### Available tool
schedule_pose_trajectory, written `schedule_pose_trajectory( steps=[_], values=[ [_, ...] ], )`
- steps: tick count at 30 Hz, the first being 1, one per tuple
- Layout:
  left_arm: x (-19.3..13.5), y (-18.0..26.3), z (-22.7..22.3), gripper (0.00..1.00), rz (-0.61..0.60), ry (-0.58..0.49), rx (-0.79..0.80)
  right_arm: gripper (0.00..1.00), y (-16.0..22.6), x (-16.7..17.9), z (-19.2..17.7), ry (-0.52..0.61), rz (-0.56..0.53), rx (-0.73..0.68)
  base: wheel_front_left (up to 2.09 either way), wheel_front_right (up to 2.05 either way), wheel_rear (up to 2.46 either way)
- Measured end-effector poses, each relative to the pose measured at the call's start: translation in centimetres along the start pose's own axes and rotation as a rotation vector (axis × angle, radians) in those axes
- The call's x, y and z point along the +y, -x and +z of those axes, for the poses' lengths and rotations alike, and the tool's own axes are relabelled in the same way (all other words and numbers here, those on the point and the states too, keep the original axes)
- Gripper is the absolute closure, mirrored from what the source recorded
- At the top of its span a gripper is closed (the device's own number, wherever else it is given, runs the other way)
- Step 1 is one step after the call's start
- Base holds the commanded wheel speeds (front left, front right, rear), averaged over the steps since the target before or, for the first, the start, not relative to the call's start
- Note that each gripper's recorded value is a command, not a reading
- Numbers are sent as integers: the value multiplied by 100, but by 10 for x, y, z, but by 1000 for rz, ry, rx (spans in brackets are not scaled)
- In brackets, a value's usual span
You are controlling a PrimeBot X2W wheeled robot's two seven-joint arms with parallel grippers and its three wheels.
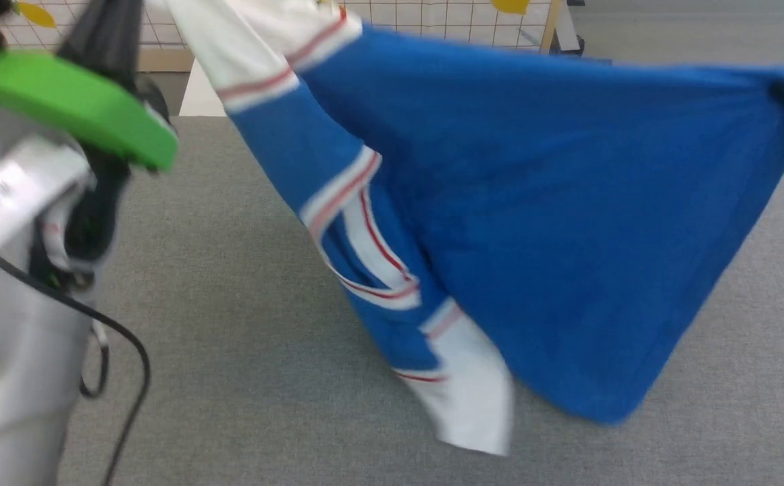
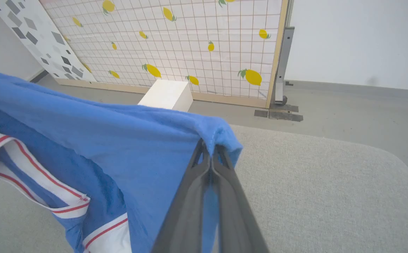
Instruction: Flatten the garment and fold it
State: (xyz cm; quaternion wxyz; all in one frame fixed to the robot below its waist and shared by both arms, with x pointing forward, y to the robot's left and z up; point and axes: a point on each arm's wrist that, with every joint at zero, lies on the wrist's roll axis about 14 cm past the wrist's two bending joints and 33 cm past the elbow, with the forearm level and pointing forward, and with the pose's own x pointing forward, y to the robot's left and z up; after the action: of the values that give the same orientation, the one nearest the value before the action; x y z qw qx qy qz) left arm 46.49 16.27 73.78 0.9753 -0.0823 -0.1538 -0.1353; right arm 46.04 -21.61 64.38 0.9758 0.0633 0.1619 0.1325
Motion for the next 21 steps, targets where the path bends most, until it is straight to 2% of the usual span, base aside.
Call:
schedule_pose_trajectory(
  steps=[7, 16, 21],
  values=[
    [10, -34, 44, 100, -2, -85, -81, 100, -8, 2, 44, 24, 10, -82, 0, 0, 0],
    [32, -82, 39, 100, 39, -188, -24, 100, -42, -4, 65, 29, -15, -86, 0, 0, 0],
    [45, -119, 43, 100, 74, -274, -46, 100, -75, -8, 93, 35, -41, -133, 0, 0, 0]
  ],
)
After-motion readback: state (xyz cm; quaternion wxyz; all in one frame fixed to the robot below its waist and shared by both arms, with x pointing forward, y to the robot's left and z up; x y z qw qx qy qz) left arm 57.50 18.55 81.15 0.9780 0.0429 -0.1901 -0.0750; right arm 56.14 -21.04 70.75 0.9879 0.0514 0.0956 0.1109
